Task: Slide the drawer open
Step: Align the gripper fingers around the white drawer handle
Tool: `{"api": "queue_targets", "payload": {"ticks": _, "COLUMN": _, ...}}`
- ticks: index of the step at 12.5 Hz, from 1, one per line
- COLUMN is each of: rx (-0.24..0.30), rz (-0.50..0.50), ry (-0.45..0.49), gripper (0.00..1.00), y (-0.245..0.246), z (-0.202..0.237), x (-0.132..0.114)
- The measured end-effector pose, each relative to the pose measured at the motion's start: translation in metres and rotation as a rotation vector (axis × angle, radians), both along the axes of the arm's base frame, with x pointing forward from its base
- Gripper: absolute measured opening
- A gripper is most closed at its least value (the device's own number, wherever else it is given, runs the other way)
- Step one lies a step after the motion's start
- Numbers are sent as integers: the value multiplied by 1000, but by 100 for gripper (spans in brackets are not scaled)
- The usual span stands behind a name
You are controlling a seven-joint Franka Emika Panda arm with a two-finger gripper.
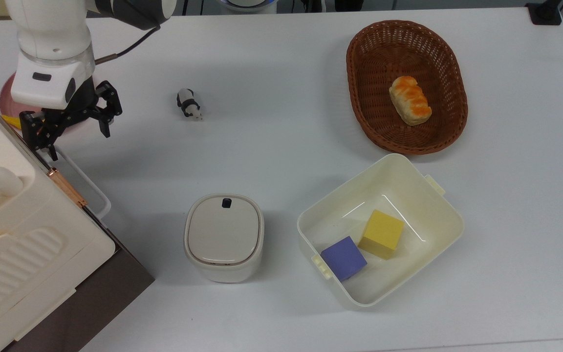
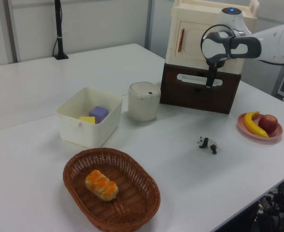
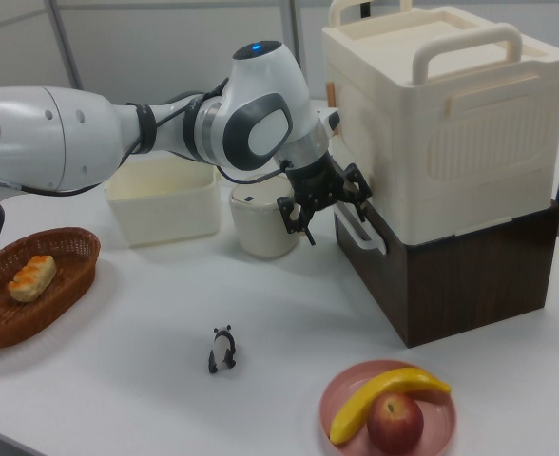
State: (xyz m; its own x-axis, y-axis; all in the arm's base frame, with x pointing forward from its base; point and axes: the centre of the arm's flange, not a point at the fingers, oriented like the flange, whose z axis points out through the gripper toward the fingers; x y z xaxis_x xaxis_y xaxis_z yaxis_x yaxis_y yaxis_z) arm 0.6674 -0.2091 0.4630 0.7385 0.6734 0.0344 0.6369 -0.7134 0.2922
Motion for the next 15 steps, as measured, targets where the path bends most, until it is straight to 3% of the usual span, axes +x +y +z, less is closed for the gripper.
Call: {"api": "queue_targets", "payload": {"ticks": 15, "rx": 5, "rz": 13, "ry": 17, "gripper": 100, "y": 6, "z": -18, "x": 11}}
